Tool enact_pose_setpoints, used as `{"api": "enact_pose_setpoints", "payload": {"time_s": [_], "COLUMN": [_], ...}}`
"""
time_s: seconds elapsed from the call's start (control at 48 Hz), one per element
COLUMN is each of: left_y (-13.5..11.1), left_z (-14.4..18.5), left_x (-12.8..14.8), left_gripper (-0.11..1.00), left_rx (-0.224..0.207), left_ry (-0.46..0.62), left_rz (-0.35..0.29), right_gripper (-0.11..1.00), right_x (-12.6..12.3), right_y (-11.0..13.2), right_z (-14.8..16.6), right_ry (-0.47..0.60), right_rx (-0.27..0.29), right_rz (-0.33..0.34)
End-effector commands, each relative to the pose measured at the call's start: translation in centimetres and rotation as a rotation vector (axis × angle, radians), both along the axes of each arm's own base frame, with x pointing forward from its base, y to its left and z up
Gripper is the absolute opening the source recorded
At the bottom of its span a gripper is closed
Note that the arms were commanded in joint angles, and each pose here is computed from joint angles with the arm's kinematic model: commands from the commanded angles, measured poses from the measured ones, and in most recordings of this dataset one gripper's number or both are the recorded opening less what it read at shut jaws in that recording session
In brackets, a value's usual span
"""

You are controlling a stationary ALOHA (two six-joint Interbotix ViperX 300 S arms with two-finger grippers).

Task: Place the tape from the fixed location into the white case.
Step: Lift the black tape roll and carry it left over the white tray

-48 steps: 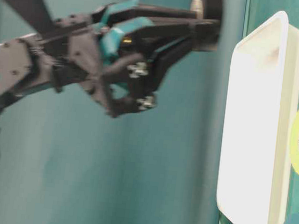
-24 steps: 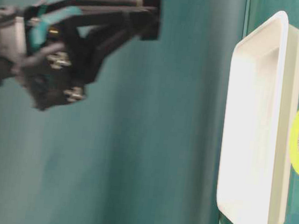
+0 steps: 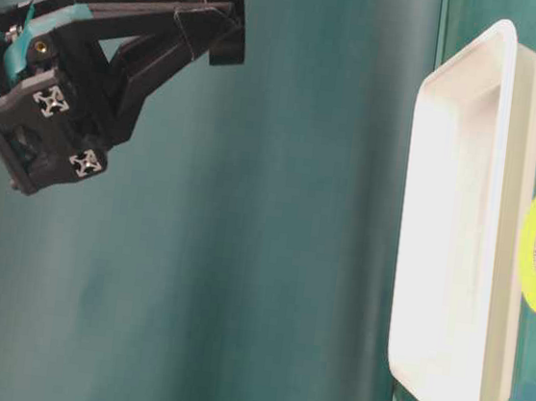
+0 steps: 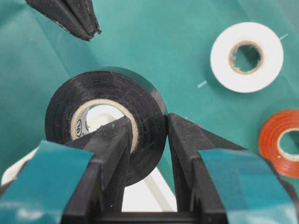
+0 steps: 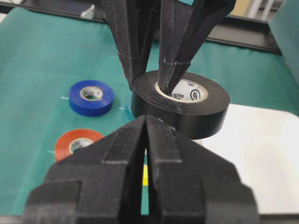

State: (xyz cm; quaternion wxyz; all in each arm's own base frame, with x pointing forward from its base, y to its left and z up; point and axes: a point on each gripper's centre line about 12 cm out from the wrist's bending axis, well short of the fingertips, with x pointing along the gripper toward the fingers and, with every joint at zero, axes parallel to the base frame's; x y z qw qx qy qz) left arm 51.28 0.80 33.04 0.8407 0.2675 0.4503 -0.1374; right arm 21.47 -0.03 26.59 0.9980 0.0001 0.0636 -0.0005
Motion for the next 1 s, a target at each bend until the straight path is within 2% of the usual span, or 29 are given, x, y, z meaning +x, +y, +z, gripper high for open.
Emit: {"api": "enact_pose_setpoints", "payload": {"time_s": [0.0, 0.458, 0.978], "left_y": [-0.1, 0.5, 8.5], "left_z": [3.7, 3.7, 4.2], "left_x": [-1.0, -1.0, -2.0], "left_gripper": [0.23, 0.23, 0.23], "left_rx": [-0.001, 0.000, 0.008], "left_ry": [-0.083, -0.084, -0.095], "left_rz": [0.001, 0.013, 0.173], "right_gripper": [0.00, 0.00, 0.00], "right_x": [0.2, 0.2, 0.2], "right_y": [0.0, 0.0, 0.0], "right_z": [0.6, 0.6, 0.6], "right_ry": [-0.015, -0.018, -0.017], "right_rx": [0.002, 0.001, 0.003], "right_rz": [0.000, 0.000, -0.001]}}
